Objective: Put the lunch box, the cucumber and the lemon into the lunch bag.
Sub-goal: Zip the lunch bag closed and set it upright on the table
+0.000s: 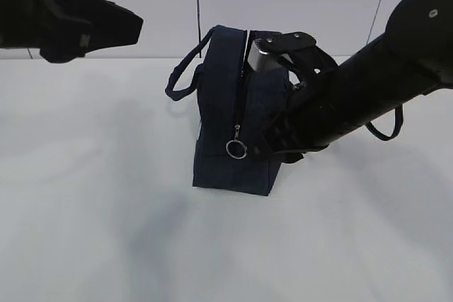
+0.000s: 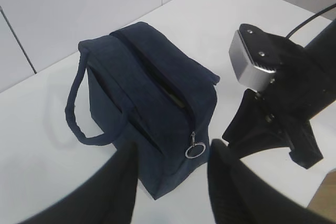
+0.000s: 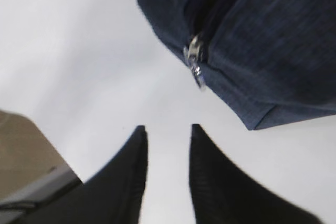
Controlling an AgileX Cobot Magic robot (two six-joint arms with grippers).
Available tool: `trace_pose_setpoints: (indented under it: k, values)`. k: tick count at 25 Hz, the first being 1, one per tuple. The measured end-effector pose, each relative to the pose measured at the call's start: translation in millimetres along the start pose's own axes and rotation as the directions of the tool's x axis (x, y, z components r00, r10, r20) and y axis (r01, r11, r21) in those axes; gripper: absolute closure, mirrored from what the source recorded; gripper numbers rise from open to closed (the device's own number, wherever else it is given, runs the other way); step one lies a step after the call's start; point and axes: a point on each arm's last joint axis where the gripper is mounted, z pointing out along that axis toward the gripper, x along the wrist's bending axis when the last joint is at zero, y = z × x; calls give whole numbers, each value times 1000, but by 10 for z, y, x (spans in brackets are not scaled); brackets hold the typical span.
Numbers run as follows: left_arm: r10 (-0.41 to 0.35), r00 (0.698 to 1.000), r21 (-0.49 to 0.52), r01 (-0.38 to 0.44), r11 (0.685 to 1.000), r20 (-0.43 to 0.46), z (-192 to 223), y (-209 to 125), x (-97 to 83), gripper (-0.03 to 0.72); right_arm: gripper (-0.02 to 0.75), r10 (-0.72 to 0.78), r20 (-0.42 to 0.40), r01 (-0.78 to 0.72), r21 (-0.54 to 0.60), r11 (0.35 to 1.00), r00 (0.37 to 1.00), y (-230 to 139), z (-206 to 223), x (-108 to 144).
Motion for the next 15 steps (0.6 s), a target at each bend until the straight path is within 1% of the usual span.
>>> trace_pose_setpoints:
  k: [2, 4, 7, 10, 12, 15]
  values:
    - [0, 1000, 0, 0, 1000, 0, 0, 0, 0, 370, 463, -49, -14, 49, 23, 999, 999, -24, -7, -6]
    - [0, 1000, 0, 0, 1000, 0, 0, 0, 0, 370, 419, -85, -16, 85, 28, 996, 996, -33, -15, -24]
    - [-8, 1000, 8, 8, 1000, 5, 0, -8, -5, 370, 399, -98, -24, 98, 16, 995, 995, -43, -35, -80]
    - [-7, 1000, 32, 7, 999, 15, -31, -26, -16, 370, 393, -62, -73, 61, -14, 998, 995, -158, -7, -126]
    - [-9, 1000, 13, 9, 1000, 7, -129, -1, -1, 370, 392, -46, -118, 38, -70, 997, 992, -240, -6, -130]
    - [-30, 999, -43, 28, 999, -45, -343, 51, 110, 370, 392, -37, -175, 6, -175, 985, 984, -335, -44, -137]
